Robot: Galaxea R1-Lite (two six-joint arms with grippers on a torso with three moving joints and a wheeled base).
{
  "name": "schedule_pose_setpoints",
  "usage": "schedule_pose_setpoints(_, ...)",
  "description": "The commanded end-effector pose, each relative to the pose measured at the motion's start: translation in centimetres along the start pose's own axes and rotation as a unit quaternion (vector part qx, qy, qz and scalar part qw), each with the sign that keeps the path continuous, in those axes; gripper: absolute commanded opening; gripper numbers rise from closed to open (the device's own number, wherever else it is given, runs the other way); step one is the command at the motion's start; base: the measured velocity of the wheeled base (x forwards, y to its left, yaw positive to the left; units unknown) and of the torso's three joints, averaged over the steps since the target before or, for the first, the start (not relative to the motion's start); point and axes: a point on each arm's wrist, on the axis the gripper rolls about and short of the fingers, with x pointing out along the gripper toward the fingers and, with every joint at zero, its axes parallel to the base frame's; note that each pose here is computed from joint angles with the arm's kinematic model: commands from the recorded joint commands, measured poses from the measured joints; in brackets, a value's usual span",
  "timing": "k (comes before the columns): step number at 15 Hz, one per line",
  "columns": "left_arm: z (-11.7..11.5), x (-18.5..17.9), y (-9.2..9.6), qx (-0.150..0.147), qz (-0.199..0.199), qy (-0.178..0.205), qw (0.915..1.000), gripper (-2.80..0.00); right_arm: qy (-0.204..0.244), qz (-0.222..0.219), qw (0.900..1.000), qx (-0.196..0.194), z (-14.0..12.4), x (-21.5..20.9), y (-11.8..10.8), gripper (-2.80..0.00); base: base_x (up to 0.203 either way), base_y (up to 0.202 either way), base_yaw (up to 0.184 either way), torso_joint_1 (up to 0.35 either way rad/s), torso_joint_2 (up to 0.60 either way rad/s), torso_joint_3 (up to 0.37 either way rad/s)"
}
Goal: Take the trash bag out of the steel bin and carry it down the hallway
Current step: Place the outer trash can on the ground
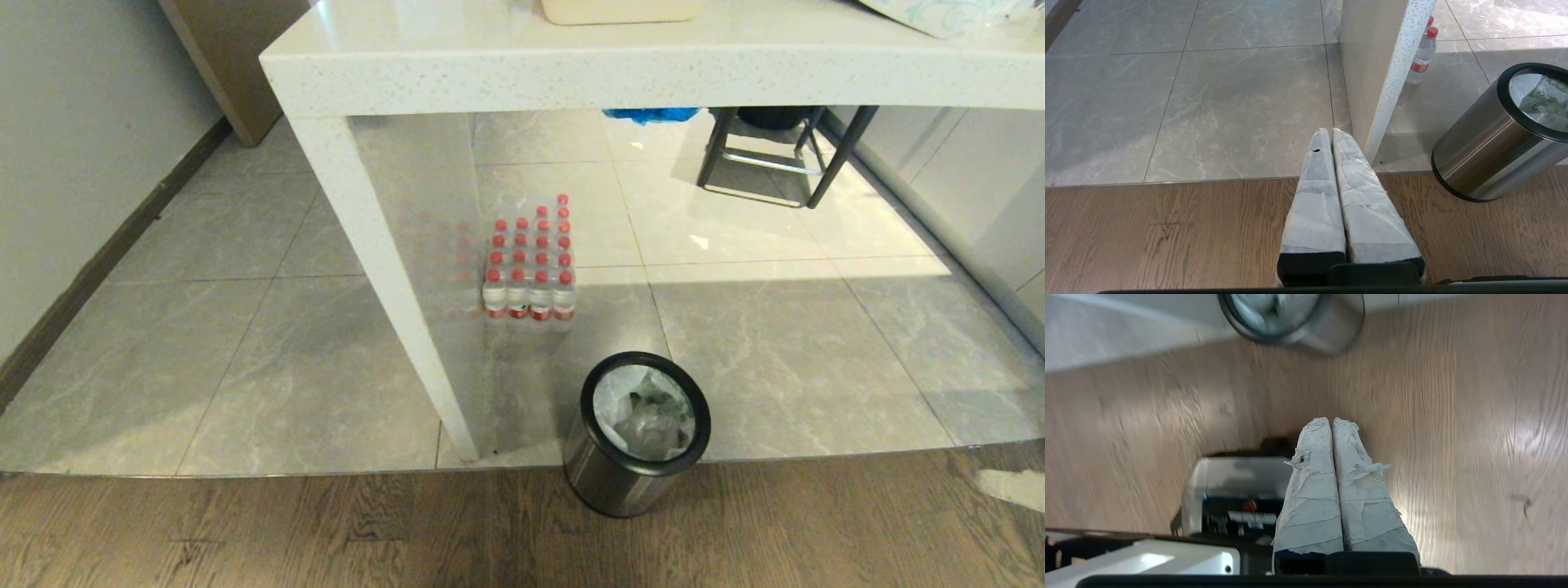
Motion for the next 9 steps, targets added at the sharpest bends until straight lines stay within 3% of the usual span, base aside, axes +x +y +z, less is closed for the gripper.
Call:
schedule_pose_setpoints(1, 0.0, 0.0, 0.0, 0.0, 0.0, 0.0, 1.0, -2.8, 0.045, -0.01, 0.999, 0.006, 0.1, 1.9, -0.3, -2.8, 0.0, 0.0, 0.0, 0.0, 0.0, 0.0)
schedule_pose_setpoints(3, 0.0, 0.0, 0.0, 0.0, 0.0, 0.0, 1.0, -2.8, 0.061, -0.013, 0.998, 0.008, 0.4, 3.1, -0.5, -2.8, 0.0, 0.0, 0.0, 0.0, 0.0, 0.0)
schedule_pose_setpoints(7, 0.0, 0.0, 0.0, 0.0, 0.0, 0.0, 1.0, -2.8, 0.033, -0.012, 0.999, 0.002, 1.8, 7.6, -1.1, -2.8, 0.0, 0.0, 0.0, 0.0, 0.0, 0.0)
schedule_pose_setpoints(9, 0.0, 0.0, 0.0, 0.0, 0.0, 0.0, 1.0, -2.8, 0.04, -0.017, 0.999, 0.002, 2.2, 10.5, -1.5, -2.8, 0.0, 0.0, 0.0, 0.0, 0.0, 0.0)
